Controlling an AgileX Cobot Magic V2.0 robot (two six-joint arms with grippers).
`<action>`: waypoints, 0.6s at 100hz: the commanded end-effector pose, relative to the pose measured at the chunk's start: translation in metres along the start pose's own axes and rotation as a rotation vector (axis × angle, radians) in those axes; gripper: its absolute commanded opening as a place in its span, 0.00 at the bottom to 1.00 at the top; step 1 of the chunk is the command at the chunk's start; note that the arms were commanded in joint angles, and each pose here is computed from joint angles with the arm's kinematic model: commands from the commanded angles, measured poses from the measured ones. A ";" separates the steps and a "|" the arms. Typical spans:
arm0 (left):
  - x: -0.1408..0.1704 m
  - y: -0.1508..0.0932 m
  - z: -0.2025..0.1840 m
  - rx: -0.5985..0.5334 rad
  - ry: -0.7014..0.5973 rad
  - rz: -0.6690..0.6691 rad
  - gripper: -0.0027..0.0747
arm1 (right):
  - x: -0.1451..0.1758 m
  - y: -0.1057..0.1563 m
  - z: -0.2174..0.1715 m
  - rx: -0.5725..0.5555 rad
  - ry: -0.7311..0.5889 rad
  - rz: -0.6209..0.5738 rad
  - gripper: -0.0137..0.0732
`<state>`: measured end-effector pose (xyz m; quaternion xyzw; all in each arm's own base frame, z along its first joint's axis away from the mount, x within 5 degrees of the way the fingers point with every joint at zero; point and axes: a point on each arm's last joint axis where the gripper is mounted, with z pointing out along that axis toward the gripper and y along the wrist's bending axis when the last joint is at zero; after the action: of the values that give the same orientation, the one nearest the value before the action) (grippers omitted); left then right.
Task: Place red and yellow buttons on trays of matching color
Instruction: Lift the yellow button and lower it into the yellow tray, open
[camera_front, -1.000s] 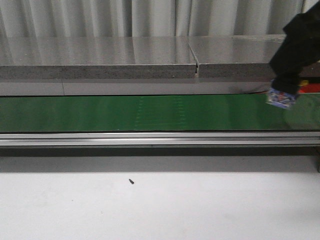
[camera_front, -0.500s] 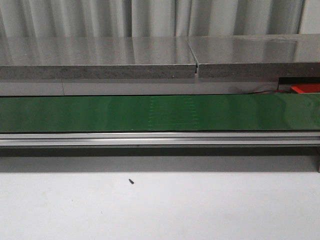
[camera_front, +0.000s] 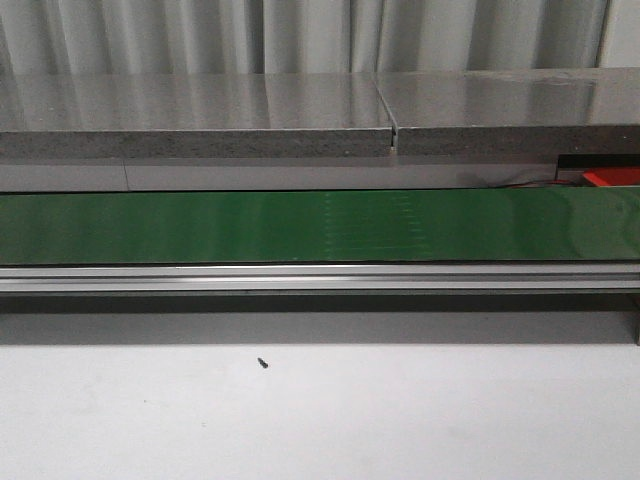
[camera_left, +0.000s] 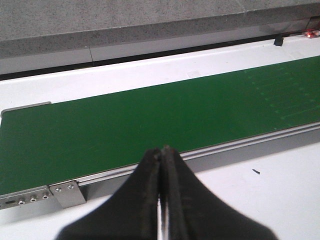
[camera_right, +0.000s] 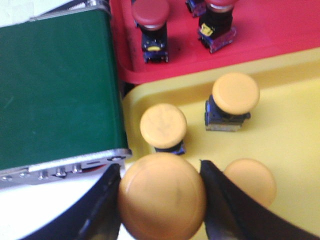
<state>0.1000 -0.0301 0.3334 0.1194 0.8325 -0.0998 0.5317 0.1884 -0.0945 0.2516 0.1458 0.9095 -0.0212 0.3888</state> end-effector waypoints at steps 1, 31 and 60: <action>-0.014 -0.001 -0.004 0.002 -0.092 -0.010 0.01 | -0.003 -0.005 -0.003 0.056 -0.073 0.020 0.25; -0.014 -0.001 -0.004 0.002 -0.092 -0.010 0.01 | 0.010 -0.012 0.005 0.133 -0.107 0.043 0.25; -0.014 -0.001 -0.004 0.002 -0.092 -0.010 0.01 | 0.018 -0.019 0.032 0.129 -0.013 0.102 0.25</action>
<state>0.1000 -0.0301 0.3334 0.1194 0.8325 -0.0998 0.5317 0.1880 -0.1039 0.2083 0.1949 0.9117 -0.0423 0.3593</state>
